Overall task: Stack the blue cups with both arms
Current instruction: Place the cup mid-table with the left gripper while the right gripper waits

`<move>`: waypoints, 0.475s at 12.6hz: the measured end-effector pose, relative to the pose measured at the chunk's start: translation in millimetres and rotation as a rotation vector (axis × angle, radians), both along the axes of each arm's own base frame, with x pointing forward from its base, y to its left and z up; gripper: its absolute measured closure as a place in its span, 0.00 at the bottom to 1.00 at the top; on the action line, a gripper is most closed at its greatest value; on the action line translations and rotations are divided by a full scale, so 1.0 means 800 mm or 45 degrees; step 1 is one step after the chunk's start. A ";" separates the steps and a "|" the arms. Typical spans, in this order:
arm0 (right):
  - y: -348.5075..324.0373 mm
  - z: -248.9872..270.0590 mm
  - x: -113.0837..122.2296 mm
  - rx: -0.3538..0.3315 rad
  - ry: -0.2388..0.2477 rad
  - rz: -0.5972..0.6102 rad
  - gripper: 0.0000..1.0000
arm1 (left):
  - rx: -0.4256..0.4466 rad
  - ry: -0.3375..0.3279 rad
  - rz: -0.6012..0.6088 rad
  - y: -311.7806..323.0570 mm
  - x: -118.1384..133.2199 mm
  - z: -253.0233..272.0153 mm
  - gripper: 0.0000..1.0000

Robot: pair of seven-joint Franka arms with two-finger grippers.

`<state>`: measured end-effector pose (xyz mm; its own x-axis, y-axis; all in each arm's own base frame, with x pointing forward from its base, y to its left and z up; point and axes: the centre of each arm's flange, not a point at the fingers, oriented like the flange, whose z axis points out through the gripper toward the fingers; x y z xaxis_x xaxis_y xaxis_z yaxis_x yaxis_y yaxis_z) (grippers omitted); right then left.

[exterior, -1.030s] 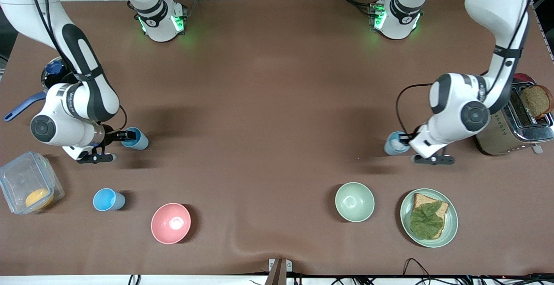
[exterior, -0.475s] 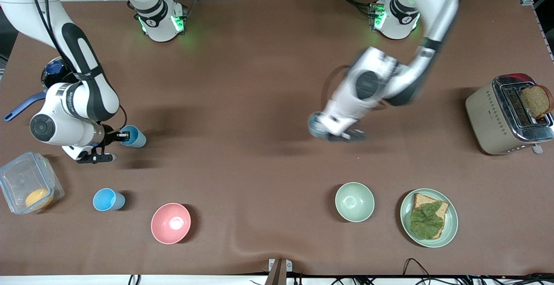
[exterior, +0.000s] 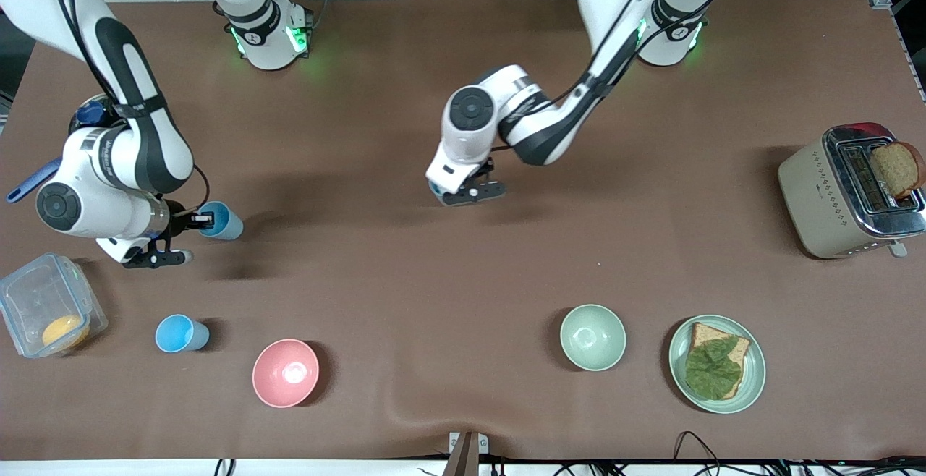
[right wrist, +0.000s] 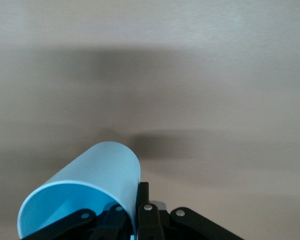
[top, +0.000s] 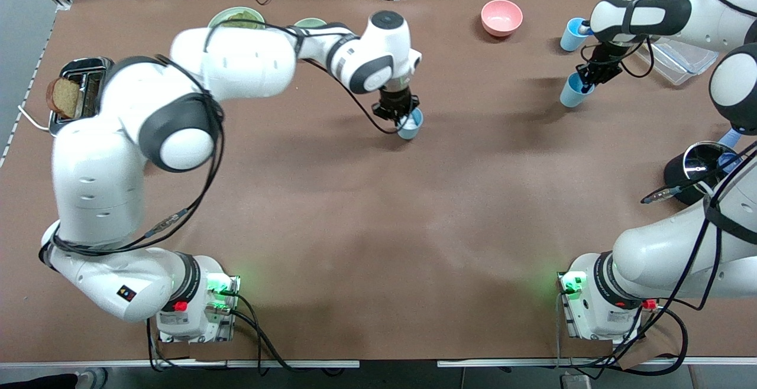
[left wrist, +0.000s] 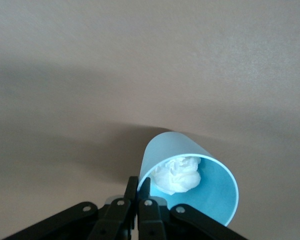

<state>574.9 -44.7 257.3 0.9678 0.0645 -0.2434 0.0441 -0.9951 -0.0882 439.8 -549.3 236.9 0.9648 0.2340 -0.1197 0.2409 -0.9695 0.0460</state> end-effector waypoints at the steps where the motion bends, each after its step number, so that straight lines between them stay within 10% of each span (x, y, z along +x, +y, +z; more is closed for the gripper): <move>1: 0.009 0.005 -0.001 0.025 0.006 -0.009 0.96 | 0.009 -0.012 0.009 -0.008 0.000 0.000 0.97; 6: 0.097 0.028 -0.002 0.010 0.022 -0.114 0.96 | -0.016 -0.075 0.042 -0.013 0.017 0.007 0.58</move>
<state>573.1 32.6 279.8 0.9655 -0.0204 -0.2596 -0.0467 -0.9943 -0.0957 453.7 -559.4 242.7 0.9622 0.2643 -0.0658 0.2688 -0.9604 0.0735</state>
